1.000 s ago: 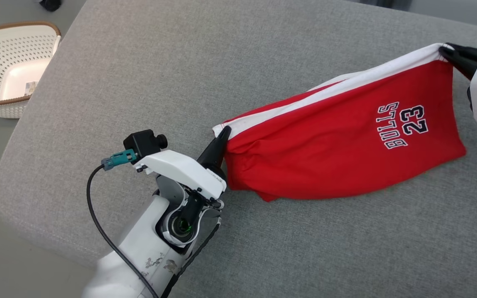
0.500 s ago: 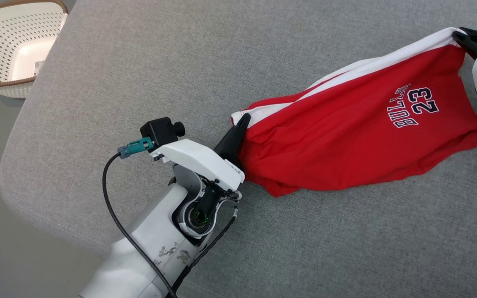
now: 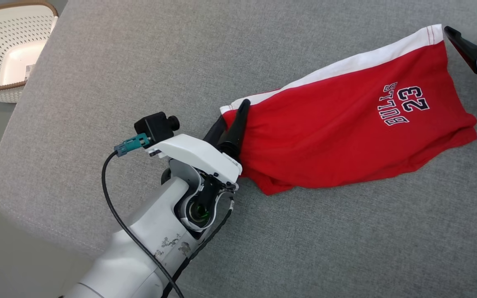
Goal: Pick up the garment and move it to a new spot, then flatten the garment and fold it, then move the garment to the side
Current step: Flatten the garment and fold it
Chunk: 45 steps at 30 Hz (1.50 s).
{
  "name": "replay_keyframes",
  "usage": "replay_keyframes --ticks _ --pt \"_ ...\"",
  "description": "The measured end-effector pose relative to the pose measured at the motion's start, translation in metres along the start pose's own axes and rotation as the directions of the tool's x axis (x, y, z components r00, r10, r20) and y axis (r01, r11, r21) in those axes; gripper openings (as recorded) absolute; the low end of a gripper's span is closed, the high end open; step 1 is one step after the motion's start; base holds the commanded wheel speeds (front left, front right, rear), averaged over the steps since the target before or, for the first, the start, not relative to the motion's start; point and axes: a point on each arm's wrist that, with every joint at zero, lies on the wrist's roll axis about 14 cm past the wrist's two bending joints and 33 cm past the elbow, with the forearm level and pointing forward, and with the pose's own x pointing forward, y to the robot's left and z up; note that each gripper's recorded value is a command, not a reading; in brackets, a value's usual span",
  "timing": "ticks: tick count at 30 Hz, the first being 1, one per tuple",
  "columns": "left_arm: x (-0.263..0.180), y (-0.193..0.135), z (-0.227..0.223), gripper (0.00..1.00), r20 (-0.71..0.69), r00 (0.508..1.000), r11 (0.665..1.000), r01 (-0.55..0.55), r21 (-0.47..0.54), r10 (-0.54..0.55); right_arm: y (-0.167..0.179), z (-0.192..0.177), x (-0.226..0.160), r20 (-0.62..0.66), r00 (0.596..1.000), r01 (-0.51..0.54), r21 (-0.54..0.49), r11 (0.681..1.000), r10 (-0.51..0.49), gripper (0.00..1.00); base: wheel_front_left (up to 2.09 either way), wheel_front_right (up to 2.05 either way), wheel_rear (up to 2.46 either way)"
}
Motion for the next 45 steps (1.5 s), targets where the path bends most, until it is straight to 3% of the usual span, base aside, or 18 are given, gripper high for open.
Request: replay_keyframes --ticks 10,17,21,26,30,35,38,41,45 --pt "-0.008 0.012 0.033 1.0 0.103 0.994 0.994 -0.058 0.097 0.048 -0.004 0.016 -0.028 0.067 0.997 0.045 0.034 0.998 -0.047 1.0 0.0 0.0 0.0" --pt "-0.018 -0.006 0.082 1.0 0.233 0.972 0.937 -0.049 0.345 -0.035 -0.007 0.039 -0.06 0.221 0.971 0.078 0.086 0.993 -0.096 1.0 0.0 0.0 0.0" --pt "-0.035 -0.034 0.111 1.0 0.343 0.928 0.887 -0.033 0.46 -0.144 -0.013 0.057 -0.087 0.346 0.926 0.113 0.124 0.986 -0.15 1.0 0.0 0.0 0.0" --pt "-0.058 -0.051 0.128 1.0 0.446 0.871 0.854 -0.063 0.516 -0.205 -0.019 0.066 -0.113 0.406 0.891 0.152 0.157 0.976 -0.204 1.0 0.0 0.0 0.0" --pt "-0.075 -0.065 0.124 1.0 0.484 0.833 0.824 -0.061 0.563 -0.269 -0.029 0.094 -0.153 0.528 0.806 0.201 0.18 0.963 -0.267 1.0 0.0 0.0 0.0" --pt "-0.091 -0.066 0.114 1.0 0.493 0.815 0.793 -0.07 0.605 -0.305 -0.02 0.073 -0.195 0.59 0.721 0.268 0.246 0.932 -0.363 1.0 0.0 0.0 0.0" --pt "-0.099 -0.065 0.107 1.0 0.483 0.815 0.77 -0.073 0.634 -0.321 0.002 0.055 -0.211 0.606 0.689 0.291 0.27 0.918 -0.397 1.0 0.0 0.0 0.0" --pt "-0.106 -0.062 0.103 1.0 0.481 0.814 0.766 -0.069 0.639 -0.327 0.019 0.036 -0.227 0.596 0.663 0.315 0.326 0.891 -0.452 1.0 0.0 0.0 0.0" --pt "-0.116 -0.06 0.097 1.0 0.48 0.815 0.788 -0.048 0.613 -0.324 0.037 0.012 -0.243 0.562 0.637 0.328 0.423 0.845 -0.528 1.0 0.0 0.0 0.0"
